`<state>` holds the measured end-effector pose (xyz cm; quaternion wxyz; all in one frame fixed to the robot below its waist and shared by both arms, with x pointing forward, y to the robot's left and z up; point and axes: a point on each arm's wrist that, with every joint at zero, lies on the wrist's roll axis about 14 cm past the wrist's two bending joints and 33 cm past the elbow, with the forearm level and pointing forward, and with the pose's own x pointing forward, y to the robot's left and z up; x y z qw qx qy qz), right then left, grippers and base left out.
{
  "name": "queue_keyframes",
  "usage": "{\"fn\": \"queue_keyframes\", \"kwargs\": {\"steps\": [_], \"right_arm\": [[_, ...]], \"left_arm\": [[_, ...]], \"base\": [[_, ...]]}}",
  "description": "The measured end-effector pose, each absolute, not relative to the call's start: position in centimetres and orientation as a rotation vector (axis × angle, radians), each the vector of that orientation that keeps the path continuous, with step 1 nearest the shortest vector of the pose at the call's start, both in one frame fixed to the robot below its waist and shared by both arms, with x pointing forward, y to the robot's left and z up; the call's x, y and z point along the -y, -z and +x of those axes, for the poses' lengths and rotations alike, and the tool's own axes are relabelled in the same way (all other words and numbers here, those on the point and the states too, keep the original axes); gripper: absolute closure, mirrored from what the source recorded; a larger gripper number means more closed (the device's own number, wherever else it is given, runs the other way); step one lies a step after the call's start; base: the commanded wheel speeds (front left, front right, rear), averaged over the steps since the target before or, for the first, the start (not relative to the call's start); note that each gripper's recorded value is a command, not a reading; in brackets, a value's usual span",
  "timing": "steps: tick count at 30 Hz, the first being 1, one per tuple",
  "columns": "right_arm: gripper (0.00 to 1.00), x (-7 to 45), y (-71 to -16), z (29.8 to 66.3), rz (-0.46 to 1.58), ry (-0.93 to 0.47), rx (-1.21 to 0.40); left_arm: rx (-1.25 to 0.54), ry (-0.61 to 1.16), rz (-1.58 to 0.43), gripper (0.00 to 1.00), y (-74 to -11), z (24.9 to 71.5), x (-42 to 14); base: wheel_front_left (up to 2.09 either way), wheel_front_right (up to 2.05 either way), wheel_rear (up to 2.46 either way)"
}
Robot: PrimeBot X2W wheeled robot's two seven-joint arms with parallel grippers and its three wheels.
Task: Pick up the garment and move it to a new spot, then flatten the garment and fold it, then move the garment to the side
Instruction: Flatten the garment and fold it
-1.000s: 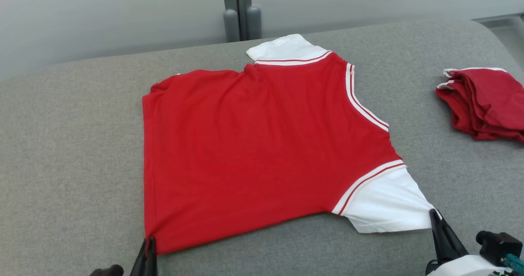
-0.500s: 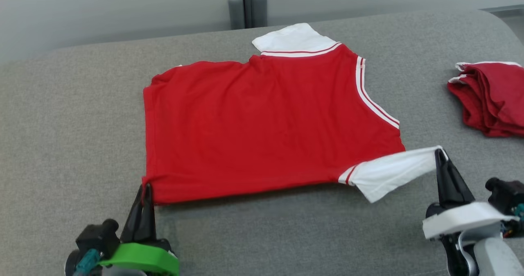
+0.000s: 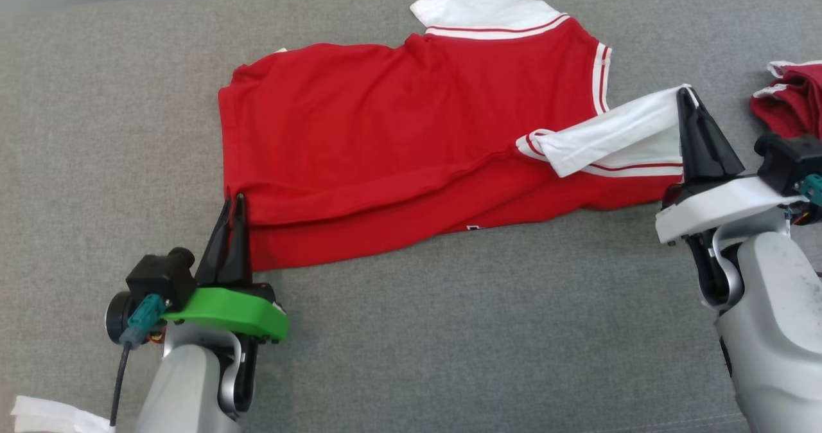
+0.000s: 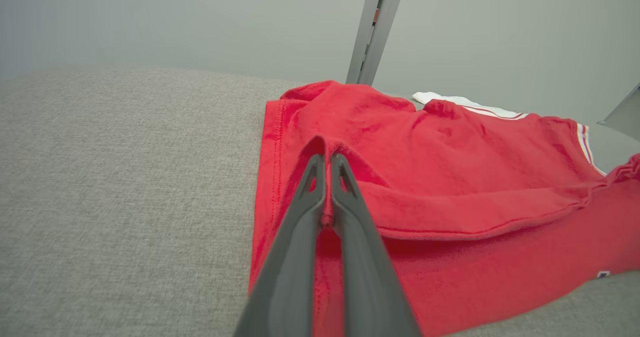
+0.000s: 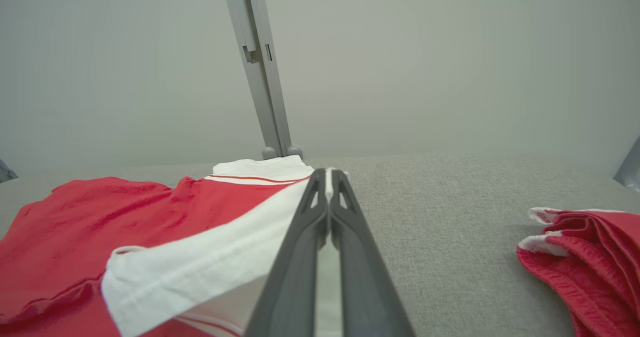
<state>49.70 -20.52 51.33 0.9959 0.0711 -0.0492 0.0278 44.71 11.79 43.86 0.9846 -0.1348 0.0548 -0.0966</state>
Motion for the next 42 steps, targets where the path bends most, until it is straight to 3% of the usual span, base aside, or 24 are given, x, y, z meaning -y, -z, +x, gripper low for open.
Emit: {"fn": "queue_keyframes", "kwargs": {"steps": [8,9,10,11,20,33,42], "right_arm": [[1.00,19.7,-49.0,52.4,0.117,-0.070,0.040],[0.82,19.7,-48.7,52.5,0.118,-0.069,0.031],[0.40,19.6,-48.3,52.6,0.120,-0.067,0.019],[0.00,19.5,-48.1,52.6,0.121,-0.068,0.013],[0.00,20.2,-50.6,51.3,0.091,-0.044,0.089],[0.00,20.2,-47.1,42.3,0.099,-0.010,-0.026],[0.00,20.2,-46.2,38.0,0.113,0.003,-0.061]], "left_arm": [[-0.149,0.174,-0.264,1.00,-42.1,46.2,-12.4],[-0.153,0.171,-0.263,0.84,-41.9,46.3,-12.5],[-0.158,0.163,-0.263,0.00,-41.7,46.2,-12.7],[-0.159,0.151,-0.265,0.00,-41.7,46.3,-13.1],[-0.082,0.091,-0.230,0.00,-44.1,45.9,-15.5],[-0.121,0.090,-0.168,0.00,-43.9,38.8,-15.2],[-0.138,0.099,-0.164,0.00,-43.9,34.8,-14.5]], "base": [[0.00,0.00,0.00],[0.00,0.00,0.00],[0.00,0.00,0.00],[0.00,0.00,0.00],[0.00,0.00,0.00],[0.00,0.00,0.00],[0.00,0.00,0.00]]}}
